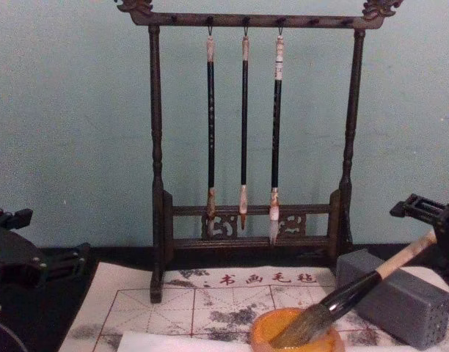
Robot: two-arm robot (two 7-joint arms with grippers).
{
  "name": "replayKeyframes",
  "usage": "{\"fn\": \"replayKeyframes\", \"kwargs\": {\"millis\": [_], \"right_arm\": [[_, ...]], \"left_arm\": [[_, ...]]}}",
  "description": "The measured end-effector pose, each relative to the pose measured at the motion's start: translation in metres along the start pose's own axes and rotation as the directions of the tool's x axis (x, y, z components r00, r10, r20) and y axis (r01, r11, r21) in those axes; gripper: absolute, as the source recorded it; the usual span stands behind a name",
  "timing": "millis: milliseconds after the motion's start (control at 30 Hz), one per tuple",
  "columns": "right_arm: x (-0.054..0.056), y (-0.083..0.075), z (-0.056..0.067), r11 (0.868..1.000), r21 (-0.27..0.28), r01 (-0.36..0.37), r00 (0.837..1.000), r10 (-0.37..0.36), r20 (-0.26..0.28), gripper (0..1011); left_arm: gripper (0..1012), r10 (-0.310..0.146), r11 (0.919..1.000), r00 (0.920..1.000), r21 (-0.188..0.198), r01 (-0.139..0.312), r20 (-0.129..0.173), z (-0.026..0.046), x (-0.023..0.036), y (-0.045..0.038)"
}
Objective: Pick up the brush from the inkstone, write on the paper, then place the brush back to its original position.
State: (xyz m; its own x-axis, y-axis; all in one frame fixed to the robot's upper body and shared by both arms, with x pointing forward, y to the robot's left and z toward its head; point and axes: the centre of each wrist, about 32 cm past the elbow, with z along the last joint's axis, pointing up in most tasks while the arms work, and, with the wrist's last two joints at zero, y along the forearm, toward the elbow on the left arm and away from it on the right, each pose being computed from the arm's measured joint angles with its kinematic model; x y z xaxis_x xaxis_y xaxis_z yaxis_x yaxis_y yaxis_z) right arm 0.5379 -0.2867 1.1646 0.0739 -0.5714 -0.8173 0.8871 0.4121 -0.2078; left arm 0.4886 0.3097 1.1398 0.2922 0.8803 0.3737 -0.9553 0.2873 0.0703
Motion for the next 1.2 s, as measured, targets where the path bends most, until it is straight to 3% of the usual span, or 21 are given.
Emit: {"fn": "replayKeyframes", "kwargs": {"millis": [600, 1000, 1200], "right_arm": [[0.0003, -0.0001, 0.0001, 1.0, 0.003, 0.001, 1.0, -0.001, -0.001, 993], [0.0003, -0.0003, 0.0001, 1.0, 0.004, 0.0, 1.0, 0.0, 0.0, 717], [0.0003, -0.0003, 0.0001, 1.0, 0.004, 0.0, 1.0, 0.0, 0.0, 518]], "left_arm": [[1001, 0.0, 1.0, 1.0, 0.0, 0.0, 0.0, 0.0, 0.0, 0.0], [1001, 0.0, 1.0, 1.0, 0.0, 0.0, 0.0, 0.0, 0.0, 0.0], [1001, 0.0, 1.0, 1.0, 0.0, 0.0, 0.0, 0.0, 0.0, 0.0]]}}
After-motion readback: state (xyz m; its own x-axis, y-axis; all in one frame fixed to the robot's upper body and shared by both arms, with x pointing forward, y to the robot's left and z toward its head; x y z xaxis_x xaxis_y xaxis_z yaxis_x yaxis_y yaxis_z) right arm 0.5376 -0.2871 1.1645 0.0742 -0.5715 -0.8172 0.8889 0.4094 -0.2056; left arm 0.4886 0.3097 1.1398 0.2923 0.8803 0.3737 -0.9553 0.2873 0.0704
